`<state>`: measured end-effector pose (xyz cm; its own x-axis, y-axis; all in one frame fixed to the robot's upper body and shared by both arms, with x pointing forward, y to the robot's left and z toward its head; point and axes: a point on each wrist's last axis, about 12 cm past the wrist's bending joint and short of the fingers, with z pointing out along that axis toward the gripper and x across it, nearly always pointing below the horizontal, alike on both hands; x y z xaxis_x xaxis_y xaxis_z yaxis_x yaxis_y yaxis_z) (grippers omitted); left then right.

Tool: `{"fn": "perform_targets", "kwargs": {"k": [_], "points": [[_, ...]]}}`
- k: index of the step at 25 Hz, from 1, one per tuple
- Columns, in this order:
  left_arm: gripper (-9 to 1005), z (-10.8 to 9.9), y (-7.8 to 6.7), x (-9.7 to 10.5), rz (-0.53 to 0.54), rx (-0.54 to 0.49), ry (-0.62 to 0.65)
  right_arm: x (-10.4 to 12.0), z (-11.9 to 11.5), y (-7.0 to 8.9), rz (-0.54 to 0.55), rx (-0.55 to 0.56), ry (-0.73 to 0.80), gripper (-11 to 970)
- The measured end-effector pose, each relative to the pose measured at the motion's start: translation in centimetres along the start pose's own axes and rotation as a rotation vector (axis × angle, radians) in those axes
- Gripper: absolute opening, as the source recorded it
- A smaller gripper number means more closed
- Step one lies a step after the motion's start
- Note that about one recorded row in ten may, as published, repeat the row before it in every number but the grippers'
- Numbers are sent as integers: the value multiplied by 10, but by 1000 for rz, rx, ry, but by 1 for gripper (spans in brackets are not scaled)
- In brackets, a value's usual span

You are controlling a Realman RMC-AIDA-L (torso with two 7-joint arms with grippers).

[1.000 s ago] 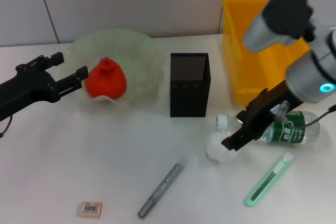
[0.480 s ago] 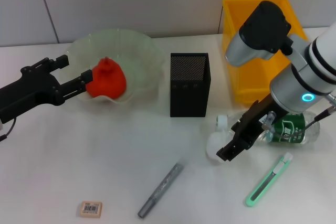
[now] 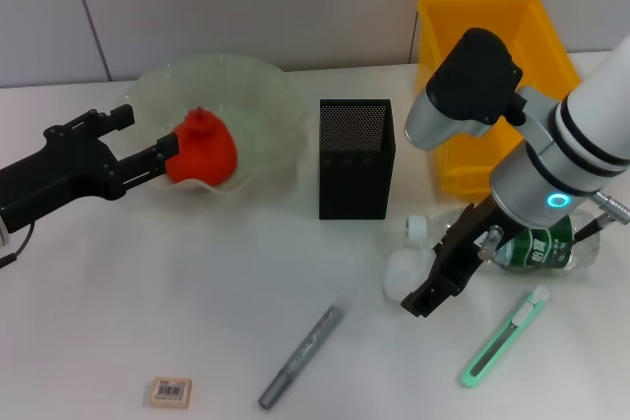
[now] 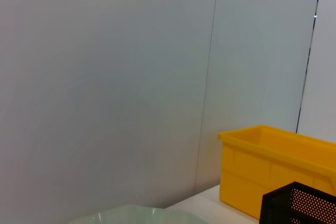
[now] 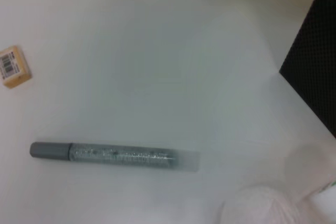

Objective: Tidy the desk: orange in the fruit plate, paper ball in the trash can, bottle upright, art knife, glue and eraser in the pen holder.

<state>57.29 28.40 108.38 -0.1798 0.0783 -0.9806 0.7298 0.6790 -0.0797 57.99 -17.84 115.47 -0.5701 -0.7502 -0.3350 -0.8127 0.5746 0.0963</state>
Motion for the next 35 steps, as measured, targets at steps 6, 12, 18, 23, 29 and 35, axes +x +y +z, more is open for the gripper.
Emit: {"fn": "perform_targets", "kwargs": {"k": [6, 12, 18, 23, 29, 35], "points": [[777, 0, 0, -1, 1, 0, -2, -1, 3, 2, -4, 4, 6, 788], [777, 1, 0, -2, 5, -1, -5, 0, 6, 1, 10, -1, 15, 788], [777, 1, 0, -2, 6, 0, -5, -1, 8, 0, 14, -4, 18, 660], [777, 2, 0, -3, 7, 1, -6, -1, 8, 0, 13, -4, 17, 540], [777, 2, 0, -3, 8, 3, -7, -2, 8, 1, 12, -2, 16, 409], [777, 2, 0, -3, 9, 4, -7, -3, 10, 3, 6, -3, 26, 340]]}}
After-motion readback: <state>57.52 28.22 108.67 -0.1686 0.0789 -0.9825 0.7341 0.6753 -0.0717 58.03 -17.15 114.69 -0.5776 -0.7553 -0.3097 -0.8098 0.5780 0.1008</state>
